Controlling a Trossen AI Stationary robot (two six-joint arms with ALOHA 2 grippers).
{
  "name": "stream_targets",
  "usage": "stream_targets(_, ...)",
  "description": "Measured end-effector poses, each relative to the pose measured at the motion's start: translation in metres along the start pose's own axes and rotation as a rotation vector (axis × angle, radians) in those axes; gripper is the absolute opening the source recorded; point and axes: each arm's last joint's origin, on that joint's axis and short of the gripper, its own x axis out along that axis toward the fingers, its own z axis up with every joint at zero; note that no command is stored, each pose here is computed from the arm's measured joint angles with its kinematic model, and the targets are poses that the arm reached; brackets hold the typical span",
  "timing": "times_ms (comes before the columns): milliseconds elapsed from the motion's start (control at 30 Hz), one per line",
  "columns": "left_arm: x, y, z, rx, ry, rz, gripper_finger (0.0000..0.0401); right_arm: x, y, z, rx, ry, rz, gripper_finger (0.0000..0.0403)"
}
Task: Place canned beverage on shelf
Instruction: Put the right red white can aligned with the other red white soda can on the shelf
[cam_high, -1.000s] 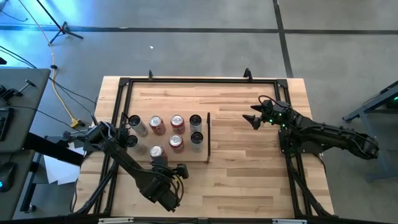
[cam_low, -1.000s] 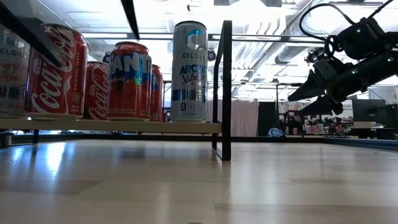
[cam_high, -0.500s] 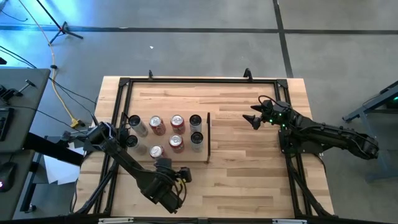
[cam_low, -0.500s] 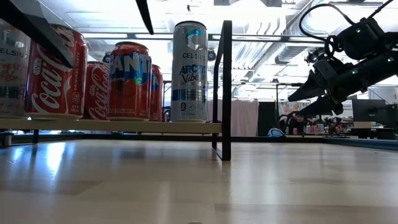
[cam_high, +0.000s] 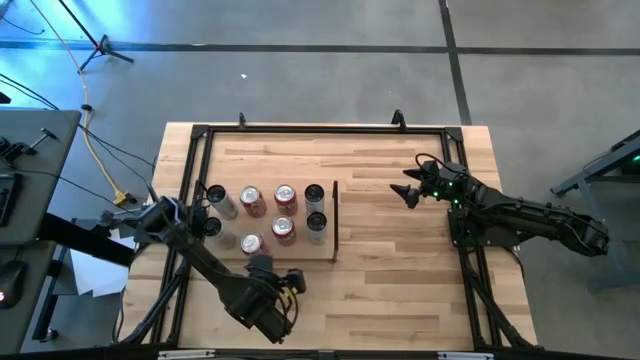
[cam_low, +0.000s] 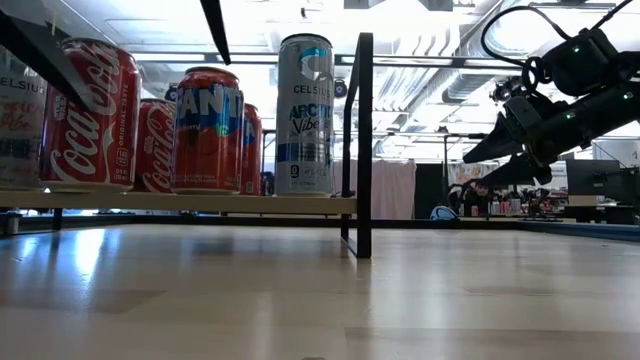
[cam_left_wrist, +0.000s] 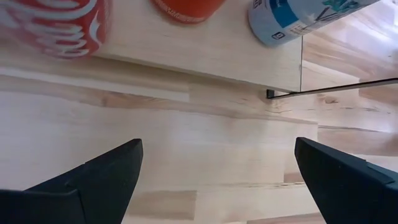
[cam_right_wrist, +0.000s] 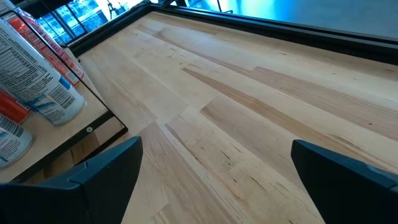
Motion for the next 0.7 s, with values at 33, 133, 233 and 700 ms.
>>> stream_targets(33,-0.001,0.001,-0.001,-0.009,0.001,0.0,0.0394,0.0,0.0,0.0,0.0,0.0,0.0,0.0399)
stream_targets(133,-0.003,0.005,-0.002,-0.032,0.006,0.012,0.0394,0.0,0.0,0.0,0.0,0.0,0.0,0.0399)
stream_targets(233,-0.003,0.006,-0.003,-0.052,0.021,0.033,0.0394,0.0,0.0,0.0,0.0,0.0,0.0,0.0399)
stream_targets(700,0.001,0.01,0.007,-0.068,-0.025,0.148,0.0337,0.0,0.0,0.0,0.001,0.0,-0.001,0.0399)
